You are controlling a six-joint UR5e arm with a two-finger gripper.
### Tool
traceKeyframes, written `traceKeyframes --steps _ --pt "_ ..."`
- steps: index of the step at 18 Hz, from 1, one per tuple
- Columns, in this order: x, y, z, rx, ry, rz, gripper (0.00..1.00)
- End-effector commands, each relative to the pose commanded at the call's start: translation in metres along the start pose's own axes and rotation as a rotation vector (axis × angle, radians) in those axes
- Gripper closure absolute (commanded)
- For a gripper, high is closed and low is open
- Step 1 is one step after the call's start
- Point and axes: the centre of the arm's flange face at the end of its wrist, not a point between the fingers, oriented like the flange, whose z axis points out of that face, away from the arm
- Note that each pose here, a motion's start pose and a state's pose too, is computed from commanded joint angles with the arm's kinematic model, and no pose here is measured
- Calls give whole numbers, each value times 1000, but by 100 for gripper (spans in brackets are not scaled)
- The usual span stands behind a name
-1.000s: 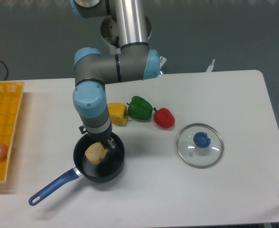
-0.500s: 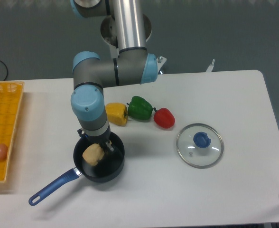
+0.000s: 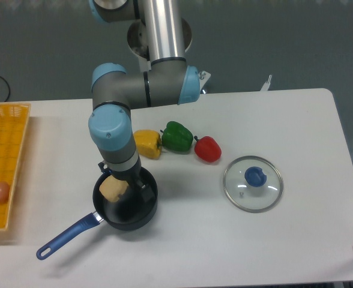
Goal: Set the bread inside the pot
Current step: 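Hold the bread inside the saucepan and adjust it toward the pan bottom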
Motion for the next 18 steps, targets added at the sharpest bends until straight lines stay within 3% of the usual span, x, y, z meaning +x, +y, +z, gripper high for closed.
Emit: traceKeyframes --steps 18 --pt "-8 1 -4 7 -10 -7 0"
